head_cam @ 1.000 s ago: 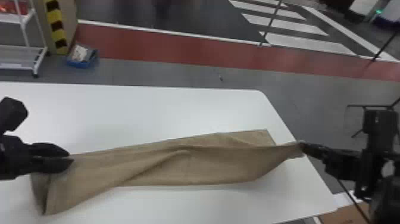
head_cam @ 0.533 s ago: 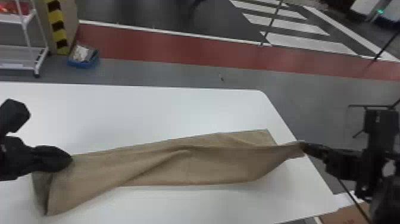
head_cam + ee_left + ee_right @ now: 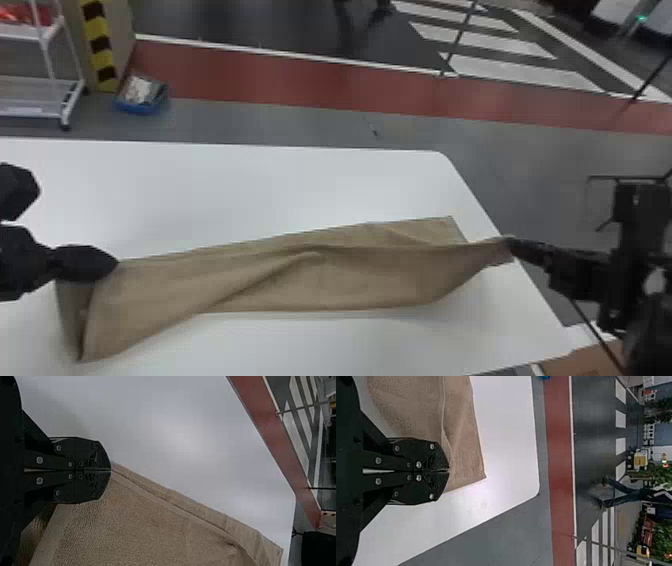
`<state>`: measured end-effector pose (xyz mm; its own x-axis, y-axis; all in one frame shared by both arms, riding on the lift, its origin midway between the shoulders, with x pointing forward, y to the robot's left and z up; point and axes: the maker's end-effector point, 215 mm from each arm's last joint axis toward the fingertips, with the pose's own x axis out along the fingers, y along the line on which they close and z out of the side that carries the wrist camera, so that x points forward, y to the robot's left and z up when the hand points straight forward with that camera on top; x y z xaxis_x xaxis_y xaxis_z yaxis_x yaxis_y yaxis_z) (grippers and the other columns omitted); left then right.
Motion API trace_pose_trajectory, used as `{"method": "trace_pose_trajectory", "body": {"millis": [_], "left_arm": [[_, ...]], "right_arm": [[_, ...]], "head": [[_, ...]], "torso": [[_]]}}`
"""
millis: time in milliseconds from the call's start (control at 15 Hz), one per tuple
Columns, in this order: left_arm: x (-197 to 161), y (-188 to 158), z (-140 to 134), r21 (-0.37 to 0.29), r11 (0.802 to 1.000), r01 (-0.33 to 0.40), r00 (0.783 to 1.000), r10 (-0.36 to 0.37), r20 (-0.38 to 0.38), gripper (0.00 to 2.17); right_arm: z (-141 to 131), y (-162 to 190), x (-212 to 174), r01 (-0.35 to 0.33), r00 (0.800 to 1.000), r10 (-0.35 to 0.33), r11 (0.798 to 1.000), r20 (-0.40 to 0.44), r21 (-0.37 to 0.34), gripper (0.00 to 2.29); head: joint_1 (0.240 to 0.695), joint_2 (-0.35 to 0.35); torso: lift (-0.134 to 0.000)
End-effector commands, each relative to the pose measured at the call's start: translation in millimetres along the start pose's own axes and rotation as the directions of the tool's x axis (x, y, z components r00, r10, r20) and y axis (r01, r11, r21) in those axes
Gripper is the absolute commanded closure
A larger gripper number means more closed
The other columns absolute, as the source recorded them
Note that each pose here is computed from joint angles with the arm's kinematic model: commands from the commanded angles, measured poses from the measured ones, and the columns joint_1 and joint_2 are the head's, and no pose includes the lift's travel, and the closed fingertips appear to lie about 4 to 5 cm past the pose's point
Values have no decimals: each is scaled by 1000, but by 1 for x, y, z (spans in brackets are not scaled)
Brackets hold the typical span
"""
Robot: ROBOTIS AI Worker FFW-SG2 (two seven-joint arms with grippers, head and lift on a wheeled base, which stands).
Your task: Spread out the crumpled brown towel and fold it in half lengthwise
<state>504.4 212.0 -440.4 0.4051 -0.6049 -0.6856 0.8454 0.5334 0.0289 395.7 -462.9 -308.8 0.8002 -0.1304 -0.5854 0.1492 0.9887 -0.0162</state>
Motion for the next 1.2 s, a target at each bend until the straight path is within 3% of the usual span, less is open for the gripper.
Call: {"method": "trace_pose_trajectory", "body": {"millis": [0, 200, 267, 333, 467, 533, 733, 1133], "left_arm": [[-11, -3, 6, 5, 1000, 19, 1000, -19, 23, 1507], [-35, -32, 10, 27, 993, 114, 992, -115, 53, 1507], [-37, -38, 9, 31, 991, 128, 990, -130, 54, 1507], [-33, -35, 6, 24, 995, 100, 993, -101, 54, 1497], [-15, -30, 3, 19, 999, 35, 998, -36, 43, 697], [-11, -29, 5, 18, 1000, 22, 999, -22, 46, 620], [6, -32, 18, 34, 999, 40, 998, -42, 44, 633], [15, -4, -3, 6, 1000, -9, 1000, 9, -15, 812]], "right_arm": [[2, 0, 0, 0, 1000, 0, 1000, 3, 1, 1193], [2, -3, 1, 3, 1000, -3, 1000, 3, 5, 1193], [2, -4, 2, 4, 1000, -4, 1000, 3, 4, 1193], [1, -2, 4, 0, 1000, 0, 1000, 0, 5, 1193], [0, 3, 7, -9, 1000, 9, 1000, 2, 1, 1193], [0, 4, 7, -10, 1000, 10, 1000, 1, 2, 1193], [0, 0, 3, -2, 1000, 2, 1000, 5, 6, 1193], [-2, -5, 1, 3, 1000, -3, 1000, 1, 8, 1193]], "head": [[695, -304], [695, -307], [695, -312], [695, -317], [695, -321], [695, -316], [695, -319], [695, -333]], "torso": [[-124], [-124], [-124], [-124], [-124], [-124], [-124], [-124]]}}
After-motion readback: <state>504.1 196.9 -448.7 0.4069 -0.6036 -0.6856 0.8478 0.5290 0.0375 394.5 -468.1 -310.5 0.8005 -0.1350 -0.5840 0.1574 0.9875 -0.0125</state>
